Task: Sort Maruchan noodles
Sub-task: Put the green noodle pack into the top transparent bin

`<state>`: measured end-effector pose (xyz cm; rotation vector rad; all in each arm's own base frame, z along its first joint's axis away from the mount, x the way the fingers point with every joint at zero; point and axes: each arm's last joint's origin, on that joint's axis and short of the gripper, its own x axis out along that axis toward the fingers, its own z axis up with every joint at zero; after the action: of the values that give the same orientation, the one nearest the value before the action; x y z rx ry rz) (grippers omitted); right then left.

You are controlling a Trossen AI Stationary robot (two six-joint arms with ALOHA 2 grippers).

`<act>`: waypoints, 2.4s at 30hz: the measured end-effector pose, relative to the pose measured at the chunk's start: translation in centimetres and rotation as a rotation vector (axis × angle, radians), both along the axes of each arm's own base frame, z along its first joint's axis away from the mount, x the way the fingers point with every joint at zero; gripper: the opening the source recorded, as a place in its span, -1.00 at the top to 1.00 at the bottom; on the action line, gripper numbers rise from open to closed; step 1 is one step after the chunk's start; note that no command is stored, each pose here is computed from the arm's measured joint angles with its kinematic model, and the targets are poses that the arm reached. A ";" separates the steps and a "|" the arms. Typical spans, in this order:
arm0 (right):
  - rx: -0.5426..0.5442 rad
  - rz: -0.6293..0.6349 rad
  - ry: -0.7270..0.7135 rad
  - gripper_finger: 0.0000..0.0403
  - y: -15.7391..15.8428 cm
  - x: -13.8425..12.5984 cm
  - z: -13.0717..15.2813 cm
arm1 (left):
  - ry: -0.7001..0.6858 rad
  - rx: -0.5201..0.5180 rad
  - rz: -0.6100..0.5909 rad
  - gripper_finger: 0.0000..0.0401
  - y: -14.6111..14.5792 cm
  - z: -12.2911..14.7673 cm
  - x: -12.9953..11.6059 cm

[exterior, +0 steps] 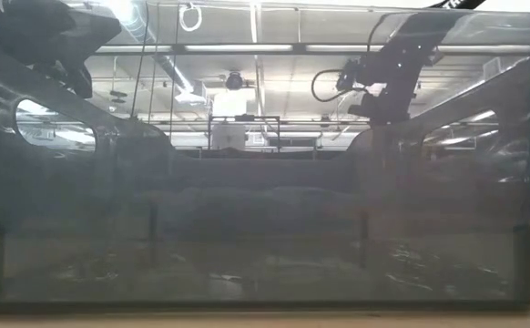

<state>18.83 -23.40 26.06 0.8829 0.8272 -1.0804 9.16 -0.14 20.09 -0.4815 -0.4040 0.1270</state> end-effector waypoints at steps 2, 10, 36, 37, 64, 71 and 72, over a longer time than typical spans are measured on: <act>-0.018 0.002 -0.002 0.62 0.3 0.0 0.4 | 0.000 0.000 0.000 0.80 0.0 0.0 0.0; -0.144 0.105 -0.057 0.60 4.1 0.7 3.9 | 0.000 0.001 0.001 0.80 0.0 0.0 0.0; 0.258 0.409 -0.115 -0.11 20.3 11.2 -7.8 | -0.080 -0.004 0.003 0.80 0.0 0.7 -0.3; 0.265 0.403 -0.134 -0.12 20.0 11.2 -8.4 | -0.079 -0.004 0.003 0.80 0.0 0.7 -0.3; 0.345 0.395 -0.354 0.57 19.7 10.2 -12.7 | -0.074 0.000 -0.017 0.80 0.0 0.7 -0.3; 0.302 0.387 -0.377 0.95 19.5 10.7 -11.4 | -0.075 -0.003 -0.018 0.80 0.0 0.7 -0.3; 0.289 0.389 -0.381 0.95 19.5 10.8 -10.6 | -0.078 -0.014 -0.024 0.80 0.0 0.7 -0.3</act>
<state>29.60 -3.95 15.43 1.0743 0.7992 -0.4392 8.89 -0.16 20.74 -0.5059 -0.4733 0.0884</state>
